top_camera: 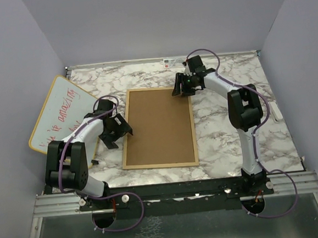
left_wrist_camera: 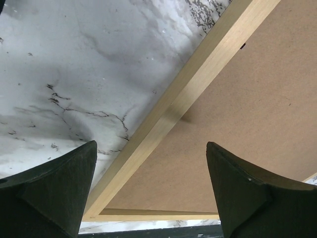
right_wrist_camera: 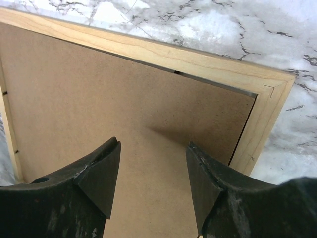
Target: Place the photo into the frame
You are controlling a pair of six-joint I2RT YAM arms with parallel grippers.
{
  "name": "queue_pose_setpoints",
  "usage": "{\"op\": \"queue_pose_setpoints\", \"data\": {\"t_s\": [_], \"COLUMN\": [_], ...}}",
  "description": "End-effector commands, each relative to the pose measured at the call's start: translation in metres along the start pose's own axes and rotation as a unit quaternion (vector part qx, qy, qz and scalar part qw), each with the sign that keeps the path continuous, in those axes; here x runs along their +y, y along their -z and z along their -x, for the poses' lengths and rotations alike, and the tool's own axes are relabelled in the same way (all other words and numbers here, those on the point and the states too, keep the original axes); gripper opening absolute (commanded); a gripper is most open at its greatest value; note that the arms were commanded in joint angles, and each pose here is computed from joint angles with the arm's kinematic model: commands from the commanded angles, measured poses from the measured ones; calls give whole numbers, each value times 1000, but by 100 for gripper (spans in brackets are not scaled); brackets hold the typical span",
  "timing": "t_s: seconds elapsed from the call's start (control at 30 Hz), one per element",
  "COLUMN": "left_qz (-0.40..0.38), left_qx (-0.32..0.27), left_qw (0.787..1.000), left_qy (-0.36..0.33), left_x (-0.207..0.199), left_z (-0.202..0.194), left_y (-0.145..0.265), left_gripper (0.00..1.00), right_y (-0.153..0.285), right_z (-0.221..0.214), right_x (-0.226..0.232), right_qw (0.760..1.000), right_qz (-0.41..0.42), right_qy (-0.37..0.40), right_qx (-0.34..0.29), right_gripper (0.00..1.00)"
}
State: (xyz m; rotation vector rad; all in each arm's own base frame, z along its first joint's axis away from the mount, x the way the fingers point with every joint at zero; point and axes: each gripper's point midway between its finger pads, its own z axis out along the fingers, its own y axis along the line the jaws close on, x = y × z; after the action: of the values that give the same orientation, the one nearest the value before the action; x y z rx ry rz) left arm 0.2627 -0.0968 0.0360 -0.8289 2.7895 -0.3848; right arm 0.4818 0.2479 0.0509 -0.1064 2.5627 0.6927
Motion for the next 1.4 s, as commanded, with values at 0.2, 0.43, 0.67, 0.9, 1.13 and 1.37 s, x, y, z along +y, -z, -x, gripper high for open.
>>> {"op": "queue_pose_setpoints", "data": {"t_s": [0.2,0.43,0.67,0.9,1.13,1.37], "left_qz": [-7,61,80,72,87,78], "left_qx": [-23,-34,-24,42,79,130], "left_qw": [999,998,996,996,992,987], "left_qy": [-28,10,44,35,41,56], "left_x": [-11,19,42,47,60,64], "left_z": [16,8,-19,-51,-75,-104], "left_y": [4,23,31,25,40,33], "left_gripper": [91,94,96,94,98,99], "right_y": [8,26,9,-13,-33,-33], "right_z": [11,64,94,103,96,85], "right_x": [-17,-11,-27,-36,-44,-35], "right_qw": [996,993,985,984,985,988], "right_qz": [-76,-60,-95,-81,-58,-18], "right_qy": [-44,26,58,90,132,121], "right_qx": [-15,-100,-131,-132,-95,-89], "right_gripper": [61,62,68,84,86,86]}}
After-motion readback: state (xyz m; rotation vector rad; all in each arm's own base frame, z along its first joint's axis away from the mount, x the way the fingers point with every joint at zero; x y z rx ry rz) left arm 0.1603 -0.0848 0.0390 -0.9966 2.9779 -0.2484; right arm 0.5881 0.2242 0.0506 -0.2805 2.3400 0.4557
